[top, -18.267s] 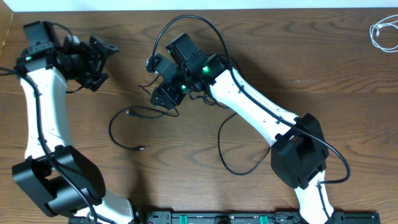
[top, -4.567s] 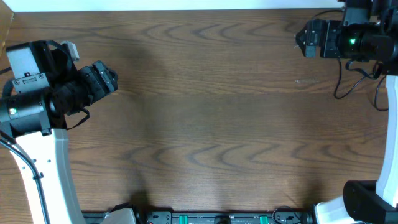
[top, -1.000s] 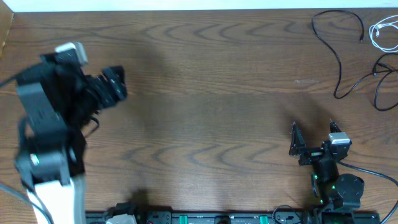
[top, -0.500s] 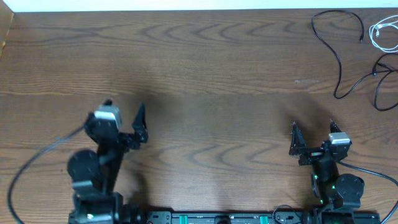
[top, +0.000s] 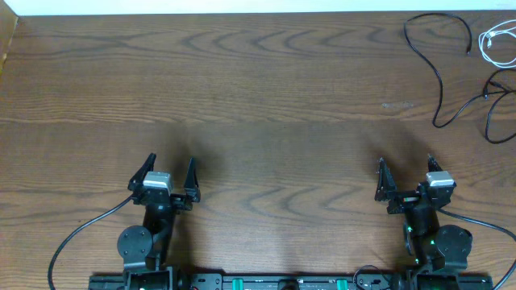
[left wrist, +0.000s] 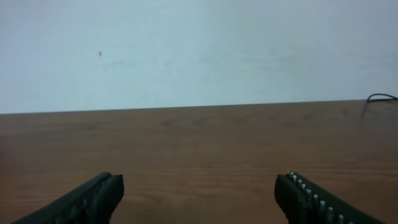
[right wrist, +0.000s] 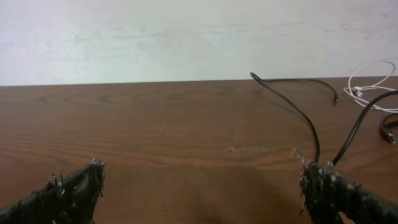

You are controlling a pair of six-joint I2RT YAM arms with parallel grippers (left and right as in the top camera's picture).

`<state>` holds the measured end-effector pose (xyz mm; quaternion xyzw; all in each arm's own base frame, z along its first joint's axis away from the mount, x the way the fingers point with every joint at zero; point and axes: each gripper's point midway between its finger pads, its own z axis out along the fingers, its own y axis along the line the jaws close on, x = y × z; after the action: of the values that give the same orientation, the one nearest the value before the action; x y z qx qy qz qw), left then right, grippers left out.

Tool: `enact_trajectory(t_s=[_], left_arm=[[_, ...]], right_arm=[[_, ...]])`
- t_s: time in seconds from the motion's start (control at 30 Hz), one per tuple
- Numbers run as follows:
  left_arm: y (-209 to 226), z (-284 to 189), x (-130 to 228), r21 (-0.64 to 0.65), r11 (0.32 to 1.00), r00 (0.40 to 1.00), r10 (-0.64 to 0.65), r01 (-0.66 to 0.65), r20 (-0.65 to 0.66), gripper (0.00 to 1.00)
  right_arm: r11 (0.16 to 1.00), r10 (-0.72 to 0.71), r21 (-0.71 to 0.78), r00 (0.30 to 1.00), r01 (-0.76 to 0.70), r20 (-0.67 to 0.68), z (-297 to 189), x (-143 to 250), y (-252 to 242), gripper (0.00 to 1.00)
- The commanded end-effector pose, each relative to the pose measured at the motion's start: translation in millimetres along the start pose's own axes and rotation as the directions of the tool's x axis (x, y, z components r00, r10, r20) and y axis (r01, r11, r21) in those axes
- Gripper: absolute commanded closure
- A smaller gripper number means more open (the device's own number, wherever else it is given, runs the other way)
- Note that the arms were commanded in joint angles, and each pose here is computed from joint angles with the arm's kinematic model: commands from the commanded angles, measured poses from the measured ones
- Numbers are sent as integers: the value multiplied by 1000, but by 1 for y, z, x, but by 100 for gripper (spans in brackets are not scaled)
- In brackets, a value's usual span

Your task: Untangle cables

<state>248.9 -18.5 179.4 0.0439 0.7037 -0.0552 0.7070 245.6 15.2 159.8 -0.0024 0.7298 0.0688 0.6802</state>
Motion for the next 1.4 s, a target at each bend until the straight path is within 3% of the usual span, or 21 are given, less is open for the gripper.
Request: enact_trajectory(t_s=[0.0, 0.3, 1.37], left_arm=[[5, -1, 4, -31, 999, 1000, 8, -9, -5, 16], [10, -7, 39, -71, 997, 989, -20, 10, -144, 16], [10, -7, 39, -72, 997, 989, -39, 29, -143, 16]], right_arm=[[1000, 12, -3, 1000, -12, 2, 0, 0, 0, 1], [1000, 12, -3, 1000, -12, 2, 0, 0, 0, 1], [1000, 11, -3, 1000, -11, 2, 0, 0, 0, 1]])
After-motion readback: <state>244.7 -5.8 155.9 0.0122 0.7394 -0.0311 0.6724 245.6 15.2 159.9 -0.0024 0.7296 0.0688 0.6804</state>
